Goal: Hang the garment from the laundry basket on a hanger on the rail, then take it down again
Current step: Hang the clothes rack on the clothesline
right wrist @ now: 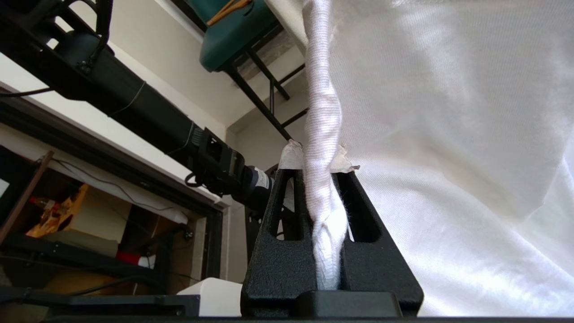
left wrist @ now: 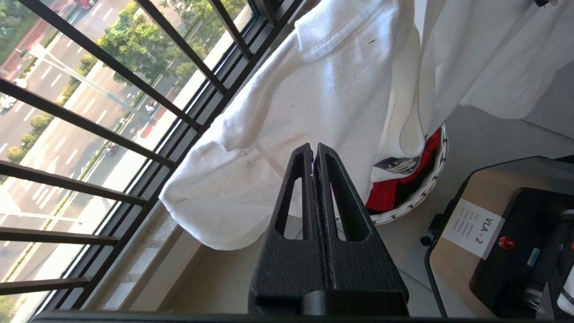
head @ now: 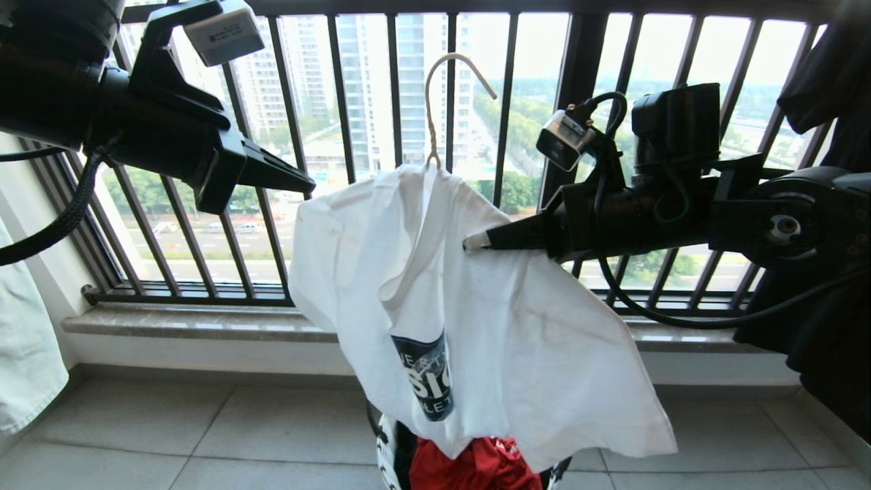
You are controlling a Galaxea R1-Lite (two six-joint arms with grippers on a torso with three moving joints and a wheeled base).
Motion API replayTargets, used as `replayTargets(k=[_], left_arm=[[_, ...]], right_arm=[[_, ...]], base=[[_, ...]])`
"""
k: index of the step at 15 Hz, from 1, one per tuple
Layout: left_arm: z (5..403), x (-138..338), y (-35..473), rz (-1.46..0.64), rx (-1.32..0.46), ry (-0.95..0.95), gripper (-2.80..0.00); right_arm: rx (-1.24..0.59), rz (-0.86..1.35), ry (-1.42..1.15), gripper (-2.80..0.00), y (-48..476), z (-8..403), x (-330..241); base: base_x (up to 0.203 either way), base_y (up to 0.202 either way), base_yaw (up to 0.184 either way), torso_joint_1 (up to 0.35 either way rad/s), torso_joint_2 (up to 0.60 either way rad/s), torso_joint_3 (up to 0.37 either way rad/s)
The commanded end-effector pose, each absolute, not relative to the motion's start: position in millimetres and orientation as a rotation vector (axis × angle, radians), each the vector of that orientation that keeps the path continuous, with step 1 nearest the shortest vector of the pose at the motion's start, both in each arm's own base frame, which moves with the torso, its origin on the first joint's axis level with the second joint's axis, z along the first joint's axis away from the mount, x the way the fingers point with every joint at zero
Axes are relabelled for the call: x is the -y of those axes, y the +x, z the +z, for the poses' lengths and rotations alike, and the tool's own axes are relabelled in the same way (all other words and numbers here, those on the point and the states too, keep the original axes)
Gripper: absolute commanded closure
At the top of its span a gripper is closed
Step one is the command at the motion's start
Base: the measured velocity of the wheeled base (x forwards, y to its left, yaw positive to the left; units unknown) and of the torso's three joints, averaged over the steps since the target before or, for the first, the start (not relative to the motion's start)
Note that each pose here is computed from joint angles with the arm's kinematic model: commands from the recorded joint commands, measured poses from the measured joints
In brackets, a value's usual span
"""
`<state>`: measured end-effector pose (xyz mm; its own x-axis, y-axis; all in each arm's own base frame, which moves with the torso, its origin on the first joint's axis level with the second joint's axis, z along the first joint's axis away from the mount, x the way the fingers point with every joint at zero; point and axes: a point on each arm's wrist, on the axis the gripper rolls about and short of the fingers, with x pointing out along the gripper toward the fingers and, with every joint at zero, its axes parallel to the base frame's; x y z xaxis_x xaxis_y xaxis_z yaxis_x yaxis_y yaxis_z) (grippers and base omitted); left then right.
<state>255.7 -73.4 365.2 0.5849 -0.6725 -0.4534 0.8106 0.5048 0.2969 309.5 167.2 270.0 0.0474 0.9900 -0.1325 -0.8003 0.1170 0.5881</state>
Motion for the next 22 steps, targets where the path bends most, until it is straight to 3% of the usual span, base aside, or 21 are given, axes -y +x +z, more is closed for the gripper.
replayTargets(k=[1,5,13,22], left_arm=[[357,76,264,-0.953,-0.306,0.531,-2.8],[356,73,263,-1.056,-0.283,0.476,-2.8],[315,62,311,-1.264,-0.24,0.42,-2.8],[294,75,338,-1.315,-0.196,0.458,-2.8]], right_arm=[[-0.599,1.443,0.396,0.0,311,262,-174],[-0.601,1.455,0.374,0.0,309,259,-178],[-0.61,1.466,0.365,0.0,301,263,-178],[-0.642,1.511,0.355,0.0,290,258,-193]], base=[[0.0,0.0,0.0,0.0,0.0,0.0],[0.0,0.0,0.0,0.0,0.0,0.0],[0.0,0.0,0.0,0.0,0.0,0.0],[0.0,0.0,0.0,0.0,0.0,0.0]])
